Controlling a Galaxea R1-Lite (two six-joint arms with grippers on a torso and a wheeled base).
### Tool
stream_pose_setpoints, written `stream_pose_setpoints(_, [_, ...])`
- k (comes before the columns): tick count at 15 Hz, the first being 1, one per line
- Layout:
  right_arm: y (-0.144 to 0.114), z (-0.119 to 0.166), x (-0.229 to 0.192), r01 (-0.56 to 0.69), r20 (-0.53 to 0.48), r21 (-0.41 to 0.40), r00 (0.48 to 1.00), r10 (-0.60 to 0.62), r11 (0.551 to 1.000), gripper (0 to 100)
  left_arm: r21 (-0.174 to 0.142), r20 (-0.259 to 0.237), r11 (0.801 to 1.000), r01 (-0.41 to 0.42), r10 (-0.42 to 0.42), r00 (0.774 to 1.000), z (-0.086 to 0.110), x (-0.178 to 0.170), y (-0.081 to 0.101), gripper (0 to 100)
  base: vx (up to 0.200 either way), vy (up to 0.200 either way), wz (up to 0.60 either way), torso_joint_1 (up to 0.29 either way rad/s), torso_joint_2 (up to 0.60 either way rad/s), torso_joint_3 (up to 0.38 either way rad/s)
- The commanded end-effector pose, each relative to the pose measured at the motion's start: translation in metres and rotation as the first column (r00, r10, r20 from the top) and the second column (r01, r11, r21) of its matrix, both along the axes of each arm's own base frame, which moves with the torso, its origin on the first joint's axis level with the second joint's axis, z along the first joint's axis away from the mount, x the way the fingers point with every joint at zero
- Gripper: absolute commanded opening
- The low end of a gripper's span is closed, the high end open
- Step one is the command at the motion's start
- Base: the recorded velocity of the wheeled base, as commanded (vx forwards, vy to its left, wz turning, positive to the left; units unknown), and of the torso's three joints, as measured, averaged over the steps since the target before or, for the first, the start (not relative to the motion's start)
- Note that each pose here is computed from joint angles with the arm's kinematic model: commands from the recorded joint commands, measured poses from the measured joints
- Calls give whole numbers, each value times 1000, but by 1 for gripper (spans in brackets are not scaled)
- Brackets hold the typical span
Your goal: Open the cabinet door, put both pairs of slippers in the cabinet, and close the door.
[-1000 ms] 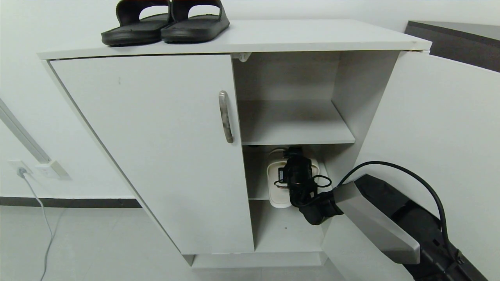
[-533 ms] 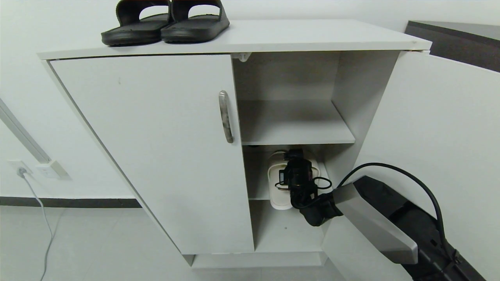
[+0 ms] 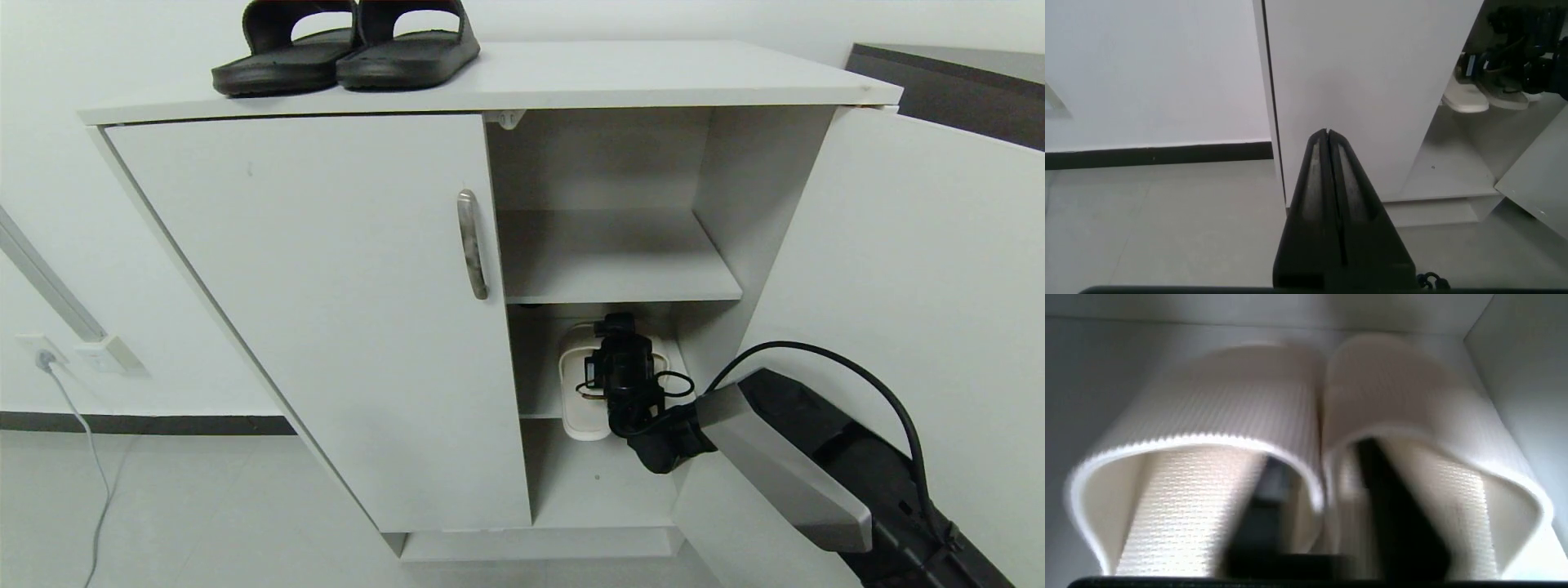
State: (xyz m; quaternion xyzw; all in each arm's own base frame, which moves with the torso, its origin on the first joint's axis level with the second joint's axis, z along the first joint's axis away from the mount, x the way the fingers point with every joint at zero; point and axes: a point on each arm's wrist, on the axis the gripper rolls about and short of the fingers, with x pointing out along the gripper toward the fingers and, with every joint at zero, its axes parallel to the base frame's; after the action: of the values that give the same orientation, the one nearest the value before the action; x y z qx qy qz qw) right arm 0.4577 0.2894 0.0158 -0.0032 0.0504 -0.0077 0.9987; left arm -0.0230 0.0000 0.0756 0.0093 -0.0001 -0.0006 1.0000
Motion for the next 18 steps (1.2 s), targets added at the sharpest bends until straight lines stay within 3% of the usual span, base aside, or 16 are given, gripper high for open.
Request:
stream_pose_setpoints(1, [0,-3,-2,-2,-9,-7,1000,2,1000,100,0,-2,1000,-1,1,1000,0,0,0,0,0,0,0,0,0,0])
stream_pose_setpoints(9, [0,16,-32,-29,-9,11,1000,29,1000,100,0,-2,1000,-1,1,1000,0,0,0,0,0,0,0,0,0,0])
stream_pose_setpoints(18, [-16,33,-131,-127,-7,13,992,127,992,100,0,-2,1000,-1,1,1000,0,0,0,0,0,0,0,0,0,0])
